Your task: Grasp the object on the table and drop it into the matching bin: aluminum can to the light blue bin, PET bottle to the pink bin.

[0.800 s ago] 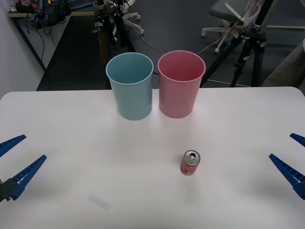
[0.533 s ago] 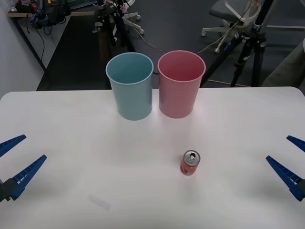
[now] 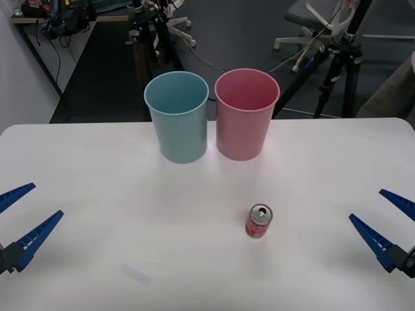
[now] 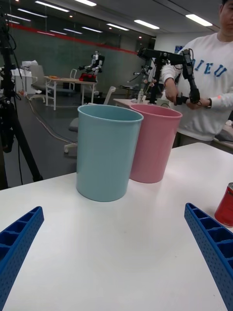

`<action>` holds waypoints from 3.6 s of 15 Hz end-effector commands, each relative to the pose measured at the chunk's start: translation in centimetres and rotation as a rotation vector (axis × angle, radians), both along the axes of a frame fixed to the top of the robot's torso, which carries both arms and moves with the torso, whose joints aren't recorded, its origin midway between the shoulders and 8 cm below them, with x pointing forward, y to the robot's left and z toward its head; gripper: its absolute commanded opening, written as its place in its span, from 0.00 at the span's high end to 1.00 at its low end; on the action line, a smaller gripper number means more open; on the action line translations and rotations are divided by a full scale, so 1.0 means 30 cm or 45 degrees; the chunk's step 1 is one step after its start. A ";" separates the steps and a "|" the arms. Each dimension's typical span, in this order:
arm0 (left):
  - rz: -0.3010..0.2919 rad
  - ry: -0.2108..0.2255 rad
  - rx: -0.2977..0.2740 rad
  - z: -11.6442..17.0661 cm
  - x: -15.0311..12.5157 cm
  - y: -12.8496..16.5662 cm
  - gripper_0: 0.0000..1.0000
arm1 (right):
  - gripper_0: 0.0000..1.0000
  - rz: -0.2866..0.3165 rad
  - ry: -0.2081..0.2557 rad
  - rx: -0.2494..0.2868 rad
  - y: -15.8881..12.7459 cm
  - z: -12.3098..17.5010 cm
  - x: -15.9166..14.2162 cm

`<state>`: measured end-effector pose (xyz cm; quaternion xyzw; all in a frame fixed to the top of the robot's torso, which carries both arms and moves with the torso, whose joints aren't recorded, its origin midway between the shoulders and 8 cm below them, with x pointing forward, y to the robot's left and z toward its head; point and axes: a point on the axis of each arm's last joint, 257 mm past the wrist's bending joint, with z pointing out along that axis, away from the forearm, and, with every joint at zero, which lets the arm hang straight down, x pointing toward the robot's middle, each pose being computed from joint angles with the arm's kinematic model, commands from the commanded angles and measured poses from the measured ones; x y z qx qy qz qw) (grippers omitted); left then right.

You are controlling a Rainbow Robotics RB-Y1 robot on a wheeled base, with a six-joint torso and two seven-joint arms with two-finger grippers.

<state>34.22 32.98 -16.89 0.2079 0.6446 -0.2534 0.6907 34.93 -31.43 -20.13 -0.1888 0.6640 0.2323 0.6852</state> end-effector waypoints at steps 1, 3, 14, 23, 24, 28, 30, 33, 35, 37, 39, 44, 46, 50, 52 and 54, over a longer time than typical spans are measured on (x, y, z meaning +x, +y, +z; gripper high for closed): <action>0.000 0.000 0.000 0.000 0.000 0.000 0.00 | 0.00 -0.051 -0.029 -0.052 0.019 -0.050 -0.008; 0.000 0.000 0.000 0.000 0.000 0.000 0.00 | 0.00 -0.034 -0.054 -0.072 0.061 -0.073 -0.031; 0.000 0.000 0.000 0.000 0.000 0.000 0.00 | 0.00 0.124 -0.118 -0.168 0.317 -0.259 -0.172; 0.000 0.000 0.000 0.000 0.000 0.000 0.00 | 0.00 0.104 -0.128 -0.205 0.437 -0.389 -0.088; 0.000 0.000 0.000 0.000 0.000 0.000 0.00 | 0.00 0.098 -0.128 -0.215 0.448 -0.393 -0.074; 0.000 0.000 0.000 0.000 0.000 0.000 0.00 | 0.00 0.071 -0.119 -0.230 0.496 -0.403 -0.007; 0.000 0.000 0.000 0.000 0.000 0.000 0.00 | 0.00 0.067 -0.118 -0.233 0.521 -0.402 0.015; 0.000 0.000 0.000 0.000 0.000 0.000 0.00 | 0.00 0.061 -0.113 -0.240 0.559 -0.405 0.049; 0.000 0.000 0.000 0.000 0.000 0.000 0.00 | 0.00 0.055 -0.117 -0.245 0.592 -0.401 0.078; 0.000 0.000 0.000 0.000 0.000 0.000 0.00 | 0.00 0.052 -0.120 -0.253 0.611 -0.397 0.101; 0.000 0.000 0.000 0.000 0.000 0.000 0.00 | 0.00 0.045 -0.123 -0.258 0.627 -0.389 0.129; 0.000 0.000 0.000 0.000 0.000 0.000 0.00 | 0.00 0.019 -0.108 -0.276 0.651 -0.386 0.184; 0.000 0.000 0.000 0.000 0.000 0.000 0.00 | 0.00 0.011 -0.094 -0.278 0.663 -0.390 0.200; 0.000 0.000 0.000 0.000 0.000 0.000 0.00 | 0.00 0.010 -0.069 -0.266 0.689 -0.397 0.211; 0.000 0.000 0.000 0.000 0.000 0.000 0.00 | 0.00 0.016 -0.065 -0.259 0.698 -0.396 0.210; 0.000 0.000 0.000 0.000 0.000 0.000 0.00 | 0.00 0.018 -0.057 -0.252 0.702 -0.399 0.207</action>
